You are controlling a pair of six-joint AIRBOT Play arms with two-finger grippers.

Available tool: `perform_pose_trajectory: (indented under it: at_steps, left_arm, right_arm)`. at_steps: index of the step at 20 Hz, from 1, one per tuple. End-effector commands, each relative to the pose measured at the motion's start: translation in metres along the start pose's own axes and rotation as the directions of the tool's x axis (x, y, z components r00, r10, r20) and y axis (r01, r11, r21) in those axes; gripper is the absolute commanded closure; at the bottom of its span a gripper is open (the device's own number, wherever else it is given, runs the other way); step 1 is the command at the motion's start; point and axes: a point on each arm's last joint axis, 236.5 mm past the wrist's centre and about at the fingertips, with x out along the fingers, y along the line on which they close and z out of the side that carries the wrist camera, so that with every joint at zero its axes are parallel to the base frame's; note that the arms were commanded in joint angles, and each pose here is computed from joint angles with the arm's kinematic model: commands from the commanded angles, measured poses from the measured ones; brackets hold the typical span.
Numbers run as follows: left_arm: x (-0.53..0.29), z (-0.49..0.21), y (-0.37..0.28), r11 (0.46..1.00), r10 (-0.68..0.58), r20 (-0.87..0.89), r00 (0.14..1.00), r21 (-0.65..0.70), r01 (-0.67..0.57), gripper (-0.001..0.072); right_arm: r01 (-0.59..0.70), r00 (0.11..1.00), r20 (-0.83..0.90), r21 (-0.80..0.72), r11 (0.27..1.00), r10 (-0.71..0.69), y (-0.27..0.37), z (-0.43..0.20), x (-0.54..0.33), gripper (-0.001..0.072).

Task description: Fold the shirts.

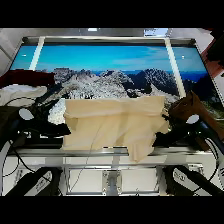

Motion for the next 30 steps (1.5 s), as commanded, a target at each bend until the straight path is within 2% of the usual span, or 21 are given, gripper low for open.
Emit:
perform_pose_trajectory:
  at_steps: [1, 6, 11, 16, 22, 30]
  left_arm:
    - [-0.022, 0.021, -0.003, 0.999, 0.025, 0.075, 0.997, 0.029, -0.027, 0.0242]
    - [-0.023, -0.026, 0.033, 0.979, 0.17, -0.115, 0.979, -0.094, -0.181, 0.0241]
    - [-0.021, -0.064, 0.026, 0.967, 0.128, -0.268, 0.955, -0.178, -0.179, 0.0241]
    - [0.01, -0.082, 0.023, 0.921, 0.065, -0.284, 0.957, -0.352, -0.167, 0.0225]
    - [0.03, -0.044, 0.023, 0.873, 0.049, -0.104, 0.993, -0.48, -0.093, 0.0214]
    - [0.033, -0.058, 0.021, 0.865, 0.027, -0.181, 0.983, -0.488, -0.113, 0.0213]
  right_arm:
    - [-0.029, 1.0, 0.011, -0.055, 0.998, 0.03, 0.021, 0.009, -0.025, 0.0678]
    - [-0.01, 0.995, 0.095, -0.096, 0.995, 0.019, 0.033, 0.033, -0.05, 0.0678]
    - [-0.004, 0.993, 0.114, -0.136, 0.991, 0.02, 0.034, 0.038, -0.051, 0.0678]
    - [0.007, 0.991, 0.131, -0.164, 0.986, 0.015, 0.032, 0.042, -0.052, 0.0678]
    - [0.005, 0.992, 0.125, -0.175, 0.985, 0.017, 0.033, 0.04, -0.051, 0.0677]
    - [0.011, 0.991, 0.136, -0.182, 0.983, 0.014, 0.032, 0.043, -0.052, 0.0677]
